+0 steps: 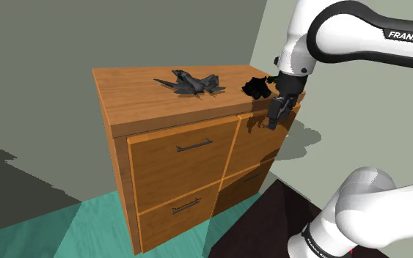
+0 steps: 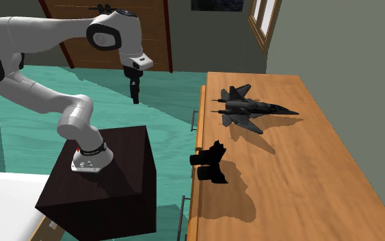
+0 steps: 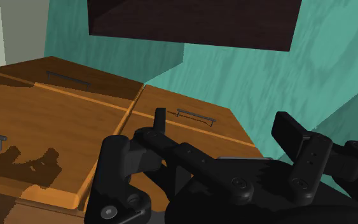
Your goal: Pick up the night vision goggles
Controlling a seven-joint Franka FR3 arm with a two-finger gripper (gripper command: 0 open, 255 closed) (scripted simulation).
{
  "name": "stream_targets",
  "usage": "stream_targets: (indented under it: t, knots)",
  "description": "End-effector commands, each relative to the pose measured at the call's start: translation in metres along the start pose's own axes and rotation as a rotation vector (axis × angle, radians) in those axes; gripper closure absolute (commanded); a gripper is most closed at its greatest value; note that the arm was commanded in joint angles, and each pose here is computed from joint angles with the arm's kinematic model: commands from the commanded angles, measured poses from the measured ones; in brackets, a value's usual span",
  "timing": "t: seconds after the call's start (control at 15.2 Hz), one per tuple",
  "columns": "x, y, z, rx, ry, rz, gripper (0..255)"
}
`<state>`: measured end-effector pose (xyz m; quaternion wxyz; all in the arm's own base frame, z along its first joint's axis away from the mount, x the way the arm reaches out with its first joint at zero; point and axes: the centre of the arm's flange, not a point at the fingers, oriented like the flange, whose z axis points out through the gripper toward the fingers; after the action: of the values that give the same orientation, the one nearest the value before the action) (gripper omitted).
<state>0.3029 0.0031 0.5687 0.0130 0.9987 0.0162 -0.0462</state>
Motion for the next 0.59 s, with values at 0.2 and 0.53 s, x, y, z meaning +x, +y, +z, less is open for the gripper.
stream_targets:
  t: [0.2, 0.53]
  knots:
    - [0.018, 0.033, 0.004, -0.003, 0.023, 0.013, 0]
    - [0.046, 0.088, 0.009, -0.008, 0.061, 0.034, 0]
